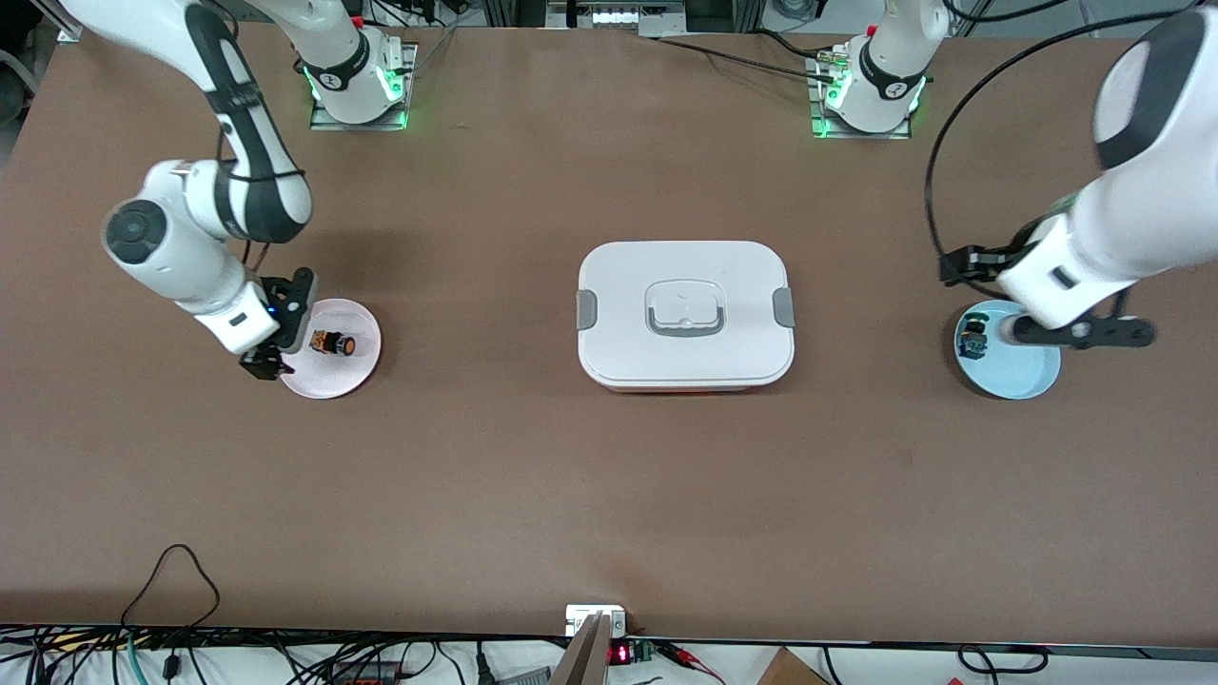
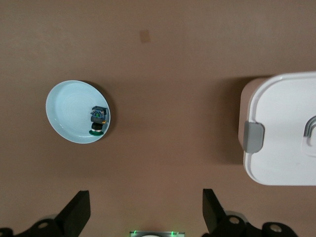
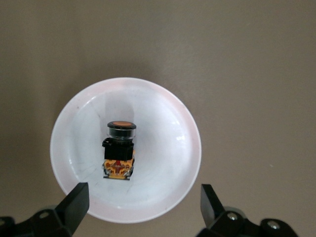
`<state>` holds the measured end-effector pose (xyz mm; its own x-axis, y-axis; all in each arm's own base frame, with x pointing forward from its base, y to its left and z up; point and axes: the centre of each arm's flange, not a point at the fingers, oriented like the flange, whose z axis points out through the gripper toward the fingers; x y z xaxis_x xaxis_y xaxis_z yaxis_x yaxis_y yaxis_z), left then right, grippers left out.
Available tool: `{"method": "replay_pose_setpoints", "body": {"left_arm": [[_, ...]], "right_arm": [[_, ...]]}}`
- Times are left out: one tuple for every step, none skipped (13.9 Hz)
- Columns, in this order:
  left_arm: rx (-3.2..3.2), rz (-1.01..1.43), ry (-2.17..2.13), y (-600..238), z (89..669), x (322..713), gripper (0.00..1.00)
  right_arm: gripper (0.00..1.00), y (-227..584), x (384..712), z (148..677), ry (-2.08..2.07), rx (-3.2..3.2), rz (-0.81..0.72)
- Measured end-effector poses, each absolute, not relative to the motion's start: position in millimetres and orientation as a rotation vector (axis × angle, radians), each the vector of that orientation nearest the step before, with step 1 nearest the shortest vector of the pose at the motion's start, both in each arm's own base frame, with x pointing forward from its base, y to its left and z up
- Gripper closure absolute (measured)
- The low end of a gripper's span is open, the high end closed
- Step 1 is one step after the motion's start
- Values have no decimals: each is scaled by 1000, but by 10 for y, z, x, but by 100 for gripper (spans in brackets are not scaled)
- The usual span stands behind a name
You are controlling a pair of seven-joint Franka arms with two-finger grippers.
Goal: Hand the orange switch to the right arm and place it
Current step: 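Open the right gripper and release the switch on the plate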
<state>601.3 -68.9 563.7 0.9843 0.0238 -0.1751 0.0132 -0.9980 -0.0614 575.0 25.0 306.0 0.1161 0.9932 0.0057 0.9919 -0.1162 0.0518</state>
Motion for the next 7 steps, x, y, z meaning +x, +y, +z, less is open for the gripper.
{"method": "replay_pose_setpoints", "body": {"left_arm": [[-3077, 186, -77, -574, 5760, 5952, 0], [-3079, 114, -111, -461, 5851, 5873, 0], [-3080, 63, -120, -360, 5913, 5780, 0], [-3081, 37, -97, -291, 5947, 5690, 0], [-3080, 26, -70, -259, 5960, 5615, 0], [-3080, 27, -48, -258, 5957, 5558, 0], [-3079, 32, -40, -269, 5941, 5527, 0]], "right_arm": [[0, 260, 5808, 3317, 2022, 2369, 62], [0, 269, 5855, 3562, 1961, 2433, 59], [0, 277, 5891, 3778, 1876, 2514, 47], [0, 286, 5918, 3975, 1757, 2616, 25], [0, 300, 5944, 4148, 1606, 2725, 1], [0, 325, 5969, 4300, 1439, 2825, -20], [0, 364, 5982, 4407, 1267, 2911, -37]]}}
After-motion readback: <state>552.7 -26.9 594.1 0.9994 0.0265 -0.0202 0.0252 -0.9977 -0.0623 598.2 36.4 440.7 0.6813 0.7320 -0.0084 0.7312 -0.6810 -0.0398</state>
